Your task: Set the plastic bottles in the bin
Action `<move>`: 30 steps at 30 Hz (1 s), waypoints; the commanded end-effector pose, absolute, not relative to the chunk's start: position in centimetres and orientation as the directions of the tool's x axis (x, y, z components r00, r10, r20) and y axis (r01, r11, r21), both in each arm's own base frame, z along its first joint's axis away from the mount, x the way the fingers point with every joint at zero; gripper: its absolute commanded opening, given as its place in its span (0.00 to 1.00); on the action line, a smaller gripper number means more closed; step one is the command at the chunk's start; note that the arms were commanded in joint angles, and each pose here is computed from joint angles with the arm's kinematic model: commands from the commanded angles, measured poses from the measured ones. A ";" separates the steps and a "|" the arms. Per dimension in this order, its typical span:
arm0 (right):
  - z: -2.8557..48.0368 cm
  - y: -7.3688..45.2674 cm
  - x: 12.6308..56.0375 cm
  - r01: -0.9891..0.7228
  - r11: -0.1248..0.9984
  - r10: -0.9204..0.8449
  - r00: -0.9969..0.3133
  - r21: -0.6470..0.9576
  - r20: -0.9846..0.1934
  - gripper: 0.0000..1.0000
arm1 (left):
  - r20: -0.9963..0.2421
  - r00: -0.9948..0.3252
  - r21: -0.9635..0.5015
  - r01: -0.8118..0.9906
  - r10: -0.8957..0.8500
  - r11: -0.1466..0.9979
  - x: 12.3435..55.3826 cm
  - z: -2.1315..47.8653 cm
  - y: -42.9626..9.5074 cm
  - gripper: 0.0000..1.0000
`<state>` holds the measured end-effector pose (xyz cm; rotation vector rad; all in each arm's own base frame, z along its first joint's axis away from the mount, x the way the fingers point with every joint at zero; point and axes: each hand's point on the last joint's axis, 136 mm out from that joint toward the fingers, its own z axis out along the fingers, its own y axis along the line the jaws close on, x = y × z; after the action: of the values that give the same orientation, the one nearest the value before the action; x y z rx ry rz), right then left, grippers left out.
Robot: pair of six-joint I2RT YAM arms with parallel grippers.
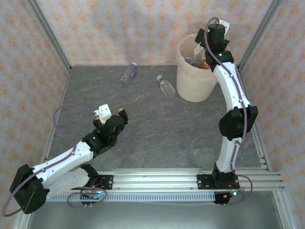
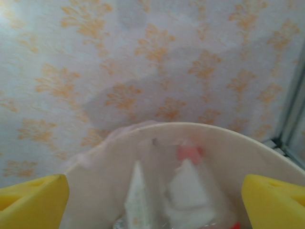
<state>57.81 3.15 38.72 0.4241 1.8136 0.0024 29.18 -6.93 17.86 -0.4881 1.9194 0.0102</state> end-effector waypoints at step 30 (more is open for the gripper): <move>39.5 9.9 55.1 -0.194 0.932 0.173 -0.502 0.305 -0.847 0.91 | -0.857 -0.412 -0.153 -0.369 -0.309 0.917 30.6 15.7 -6.9 1.00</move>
<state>58.59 9.13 34.79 0.0802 2.0953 0.4014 30.00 -6.92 14.79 -0.4655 2.0210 0.0870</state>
